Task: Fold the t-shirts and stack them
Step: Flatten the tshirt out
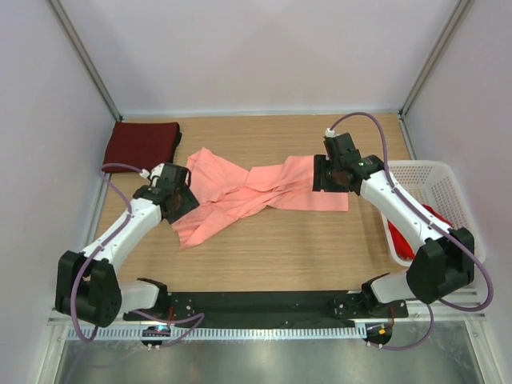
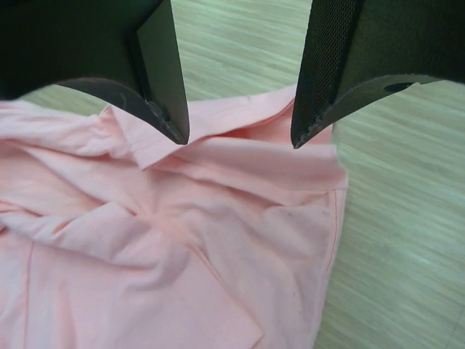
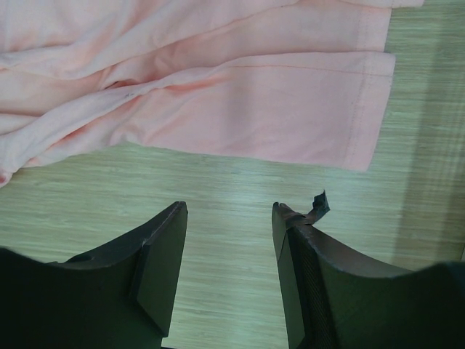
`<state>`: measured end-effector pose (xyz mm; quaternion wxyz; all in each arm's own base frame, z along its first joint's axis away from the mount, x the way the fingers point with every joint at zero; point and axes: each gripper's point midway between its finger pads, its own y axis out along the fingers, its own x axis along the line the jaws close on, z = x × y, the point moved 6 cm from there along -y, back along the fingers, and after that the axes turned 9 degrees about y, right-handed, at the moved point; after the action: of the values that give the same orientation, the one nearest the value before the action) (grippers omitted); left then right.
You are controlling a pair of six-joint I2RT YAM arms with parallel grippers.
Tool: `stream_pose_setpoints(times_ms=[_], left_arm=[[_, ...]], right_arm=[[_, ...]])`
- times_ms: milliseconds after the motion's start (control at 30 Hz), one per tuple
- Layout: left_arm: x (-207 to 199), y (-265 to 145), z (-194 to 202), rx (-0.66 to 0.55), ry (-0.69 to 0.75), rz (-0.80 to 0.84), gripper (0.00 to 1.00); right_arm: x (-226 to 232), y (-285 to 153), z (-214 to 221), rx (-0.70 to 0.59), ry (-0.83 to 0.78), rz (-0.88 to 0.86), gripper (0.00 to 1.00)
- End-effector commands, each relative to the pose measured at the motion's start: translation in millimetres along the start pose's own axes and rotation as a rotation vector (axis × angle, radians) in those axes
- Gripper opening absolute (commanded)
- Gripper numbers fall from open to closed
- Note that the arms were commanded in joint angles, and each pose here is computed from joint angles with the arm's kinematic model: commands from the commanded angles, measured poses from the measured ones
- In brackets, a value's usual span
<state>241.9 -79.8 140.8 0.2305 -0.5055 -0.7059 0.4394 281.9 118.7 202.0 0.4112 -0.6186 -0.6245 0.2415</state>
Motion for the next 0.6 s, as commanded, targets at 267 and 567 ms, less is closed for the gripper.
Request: stream_pose_setpoints(times_ms=[267, 567], left_arm=[[17.0, 7.0, 23.8, 0.083, -0.127, -0.018, 0.52], [35.2, -24.0, 19.7, 0.047, -0.653, 0.046, 0.64]], right_arm=[[4.3, -10.2, -0.3, -0.038, 0.008, -0.047, 0.57], [4.6, -8.8, 2.8, -0.027, 0.009, -0.056, 0.57]])
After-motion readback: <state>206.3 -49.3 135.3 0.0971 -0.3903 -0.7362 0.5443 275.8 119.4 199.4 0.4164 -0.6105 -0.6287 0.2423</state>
